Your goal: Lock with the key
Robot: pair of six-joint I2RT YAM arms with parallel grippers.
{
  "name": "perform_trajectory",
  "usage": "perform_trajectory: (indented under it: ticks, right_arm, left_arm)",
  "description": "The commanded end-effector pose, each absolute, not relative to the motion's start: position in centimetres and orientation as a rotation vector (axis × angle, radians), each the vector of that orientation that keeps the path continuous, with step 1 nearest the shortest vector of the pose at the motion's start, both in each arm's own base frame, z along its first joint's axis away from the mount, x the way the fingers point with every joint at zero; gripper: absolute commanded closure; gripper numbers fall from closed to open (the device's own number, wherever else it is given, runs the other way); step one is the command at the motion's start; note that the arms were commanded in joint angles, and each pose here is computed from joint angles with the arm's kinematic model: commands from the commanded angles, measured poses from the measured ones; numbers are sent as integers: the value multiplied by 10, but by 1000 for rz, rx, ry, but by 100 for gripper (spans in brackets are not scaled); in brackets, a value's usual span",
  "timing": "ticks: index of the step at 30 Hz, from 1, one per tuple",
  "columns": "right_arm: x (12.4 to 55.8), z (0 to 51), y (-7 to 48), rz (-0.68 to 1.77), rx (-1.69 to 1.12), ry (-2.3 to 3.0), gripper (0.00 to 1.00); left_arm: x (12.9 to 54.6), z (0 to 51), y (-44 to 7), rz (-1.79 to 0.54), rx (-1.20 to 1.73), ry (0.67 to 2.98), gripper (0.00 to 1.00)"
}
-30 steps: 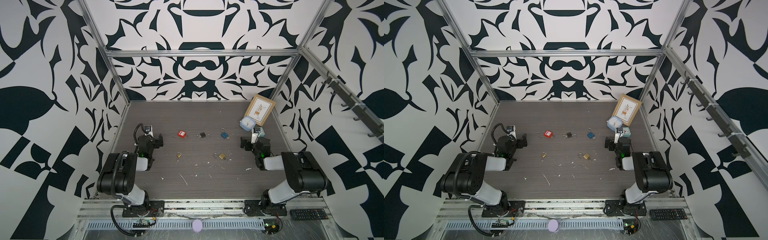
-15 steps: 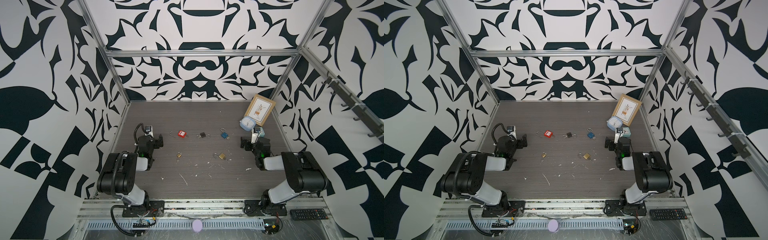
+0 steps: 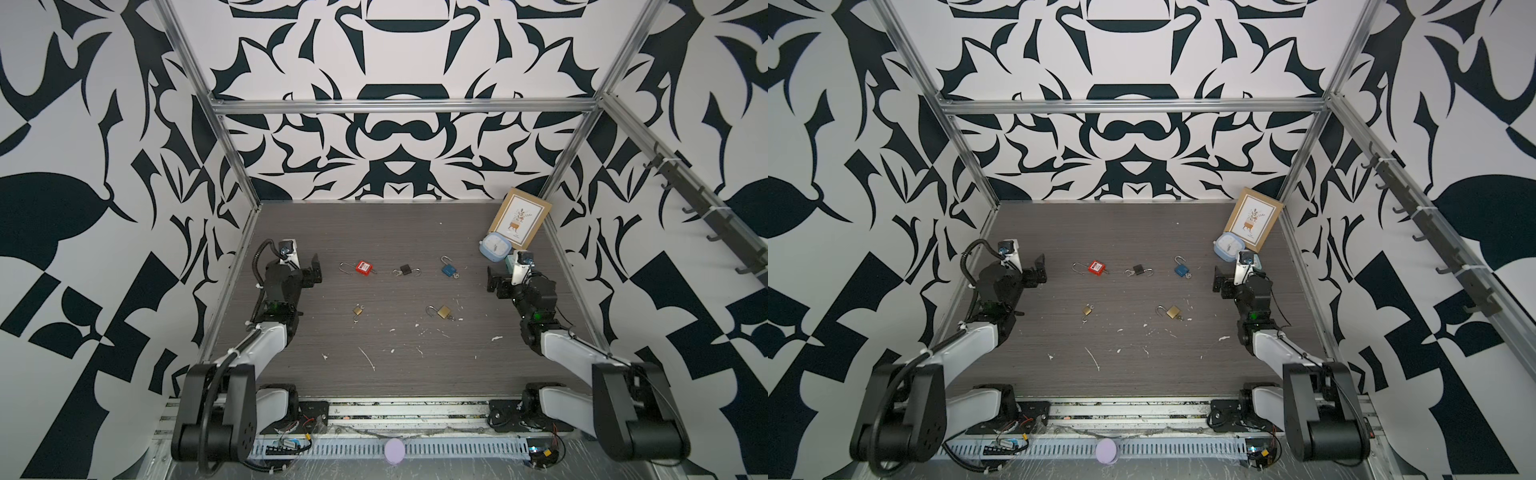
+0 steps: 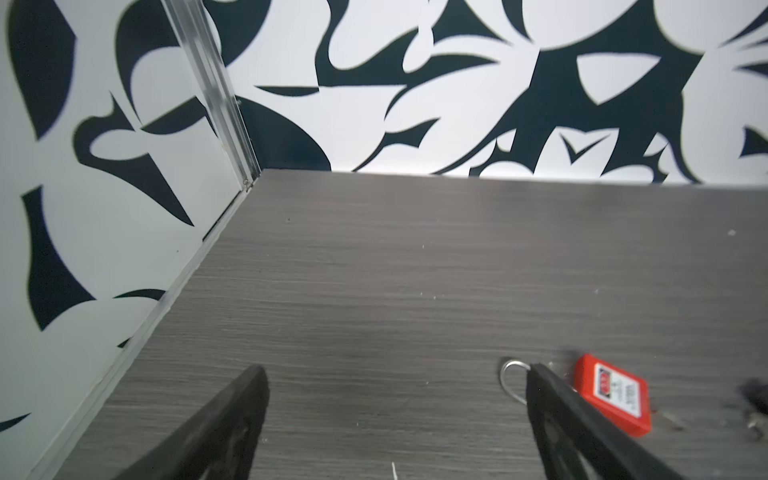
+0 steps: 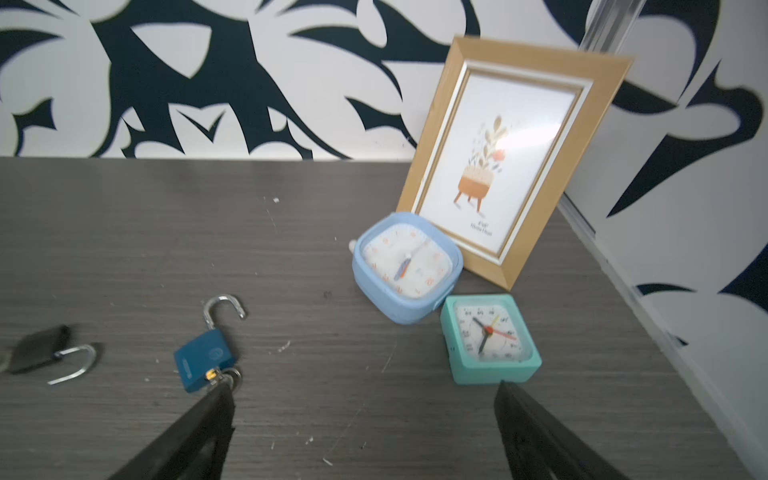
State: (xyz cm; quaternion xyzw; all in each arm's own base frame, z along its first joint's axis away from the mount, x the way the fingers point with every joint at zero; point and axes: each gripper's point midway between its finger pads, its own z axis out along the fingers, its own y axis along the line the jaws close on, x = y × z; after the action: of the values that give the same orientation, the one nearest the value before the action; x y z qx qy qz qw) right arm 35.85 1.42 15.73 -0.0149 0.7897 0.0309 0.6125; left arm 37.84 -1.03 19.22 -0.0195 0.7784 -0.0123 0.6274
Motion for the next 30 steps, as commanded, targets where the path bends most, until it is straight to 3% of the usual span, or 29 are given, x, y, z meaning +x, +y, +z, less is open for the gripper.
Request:
perform_trajectory:
  ticks: [1,5,9,13,20,30]
  right_arm:
    - [353,183,27,158,-53,1843,1]
    - [347,216,37,265,-33,1849,1]
    - [341,232,18,355,312,1865,0]
    - [335,247,34,627,471,1800,0]
    - [332,249,80,909,278,1782,1]
    - [329,225,166,700,-211,1874,1]
  left_arm:
    - [365,215,-4,-82,-183,1842,1]
    - [347,258,-12,-200,-254,1852,1]
    - [327,280,-7,-275,-412,1876,1]
    - [311,286,5,-330,-626,1880,1]
    - [297,270,-16,-520,-744,2011,1]
    - [295,222,-49,-430,-818,2321,1]
